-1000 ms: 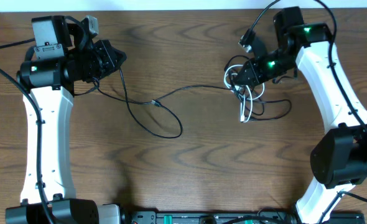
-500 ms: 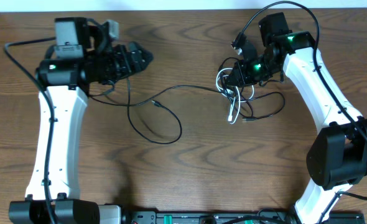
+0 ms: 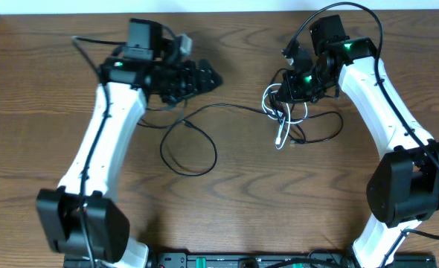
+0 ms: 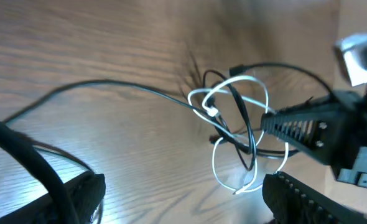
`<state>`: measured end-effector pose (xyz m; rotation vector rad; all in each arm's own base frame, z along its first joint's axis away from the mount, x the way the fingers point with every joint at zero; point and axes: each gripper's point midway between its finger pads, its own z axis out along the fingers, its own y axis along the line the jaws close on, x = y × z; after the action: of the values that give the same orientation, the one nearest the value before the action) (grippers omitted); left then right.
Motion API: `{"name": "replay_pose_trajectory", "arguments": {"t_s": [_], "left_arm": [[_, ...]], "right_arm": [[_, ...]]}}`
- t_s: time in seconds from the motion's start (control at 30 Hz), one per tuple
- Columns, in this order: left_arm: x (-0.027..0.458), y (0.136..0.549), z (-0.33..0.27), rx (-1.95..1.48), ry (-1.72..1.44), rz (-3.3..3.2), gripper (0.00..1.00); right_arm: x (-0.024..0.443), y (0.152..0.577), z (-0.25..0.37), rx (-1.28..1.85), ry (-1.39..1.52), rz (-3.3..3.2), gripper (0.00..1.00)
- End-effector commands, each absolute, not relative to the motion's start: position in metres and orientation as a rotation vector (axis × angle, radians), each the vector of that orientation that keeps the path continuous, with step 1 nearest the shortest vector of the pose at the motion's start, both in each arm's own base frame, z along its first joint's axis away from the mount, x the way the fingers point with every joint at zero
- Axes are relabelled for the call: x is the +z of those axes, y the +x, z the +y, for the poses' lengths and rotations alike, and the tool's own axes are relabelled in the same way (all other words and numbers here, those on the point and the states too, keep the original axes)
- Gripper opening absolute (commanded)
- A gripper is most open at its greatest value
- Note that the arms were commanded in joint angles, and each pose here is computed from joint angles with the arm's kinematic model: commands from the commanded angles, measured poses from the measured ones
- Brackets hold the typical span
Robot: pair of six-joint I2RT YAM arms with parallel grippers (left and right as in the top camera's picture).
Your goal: Untangle cables
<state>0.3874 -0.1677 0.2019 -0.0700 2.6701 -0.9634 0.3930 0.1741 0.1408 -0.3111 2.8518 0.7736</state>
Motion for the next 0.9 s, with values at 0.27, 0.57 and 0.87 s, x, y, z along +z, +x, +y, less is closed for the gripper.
{"name": "replay_pose_trajectory", "arguments": {"t_s": [0.27,0.57,0.87], "left_arm": [[0.170,0.392,-0.183,-0.715,0.022,2.723,0.93],[0.150,0.400,-0.113,-0.137,-0.118,2.748,0.96],[0.179,0.379,-0.208,-0.906,0.317,2.661,0.96]], "right_arm": [[0.139,0.394,0.164,0.671,-0.206,2.884,0.01],[0.139,0.394,0.164,0.669,-0.206,2.884,0.37],[0.123,0.395,0.115,0.257,0.024,2.968,0.57]]}}
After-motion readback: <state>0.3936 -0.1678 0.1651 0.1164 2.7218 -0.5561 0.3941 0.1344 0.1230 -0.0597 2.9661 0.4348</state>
